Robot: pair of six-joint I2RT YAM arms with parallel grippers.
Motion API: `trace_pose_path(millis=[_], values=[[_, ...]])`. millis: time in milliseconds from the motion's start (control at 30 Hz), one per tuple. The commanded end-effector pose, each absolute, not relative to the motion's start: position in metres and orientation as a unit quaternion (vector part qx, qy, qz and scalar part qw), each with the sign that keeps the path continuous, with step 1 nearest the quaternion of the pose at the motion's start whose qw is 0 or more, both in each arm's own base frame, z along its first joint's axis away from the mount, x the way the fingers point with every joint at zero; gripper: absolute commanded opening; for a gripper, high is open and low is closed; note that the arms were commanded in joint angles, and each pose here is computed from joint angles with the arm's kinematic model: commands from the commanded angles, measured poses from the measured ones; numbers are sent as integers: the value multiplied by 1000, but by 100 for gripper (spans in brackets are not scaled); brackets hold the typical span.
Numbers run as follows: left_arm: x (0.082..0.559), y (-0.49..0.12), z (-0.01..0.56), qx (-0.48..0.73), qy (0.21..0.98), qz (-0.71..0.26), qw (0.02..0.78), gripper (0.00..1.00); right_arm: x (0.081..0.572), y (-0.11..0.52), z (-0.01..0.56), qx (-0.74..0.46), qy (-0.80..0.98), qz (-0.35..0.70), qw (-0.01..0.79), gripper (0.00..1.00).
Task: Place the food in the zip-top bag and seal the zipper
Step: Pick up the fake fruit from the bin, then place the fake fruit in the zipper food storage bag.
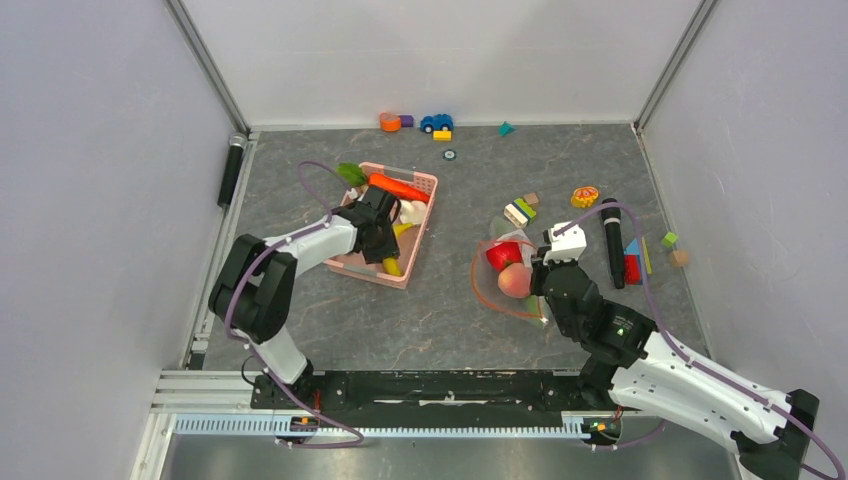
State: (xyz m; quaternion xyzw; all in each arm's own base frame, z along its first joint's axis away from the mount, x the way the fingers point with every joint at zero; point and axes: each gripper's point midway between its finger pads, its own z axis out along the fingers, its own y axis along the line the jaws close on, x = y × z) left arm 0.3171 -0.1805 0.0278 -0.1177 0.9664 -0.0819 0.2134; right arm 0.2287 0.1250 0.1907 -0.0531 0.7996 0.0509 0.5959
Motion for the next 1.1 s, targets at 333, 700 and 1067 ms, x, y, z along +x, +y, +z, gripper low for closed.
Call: trace_pose_path(millis=[333,700,1067], values=[[321,-163,149,-130,915,-114,364,18,231,127,201,-40,788,66,611,1],[244,-263,239,124,808,-423,392,22,229,149,213,-64,781,118,610,1],[142,-346,279,397,625,-566,363,23,215,189,235,-102,765,228,594,0]])
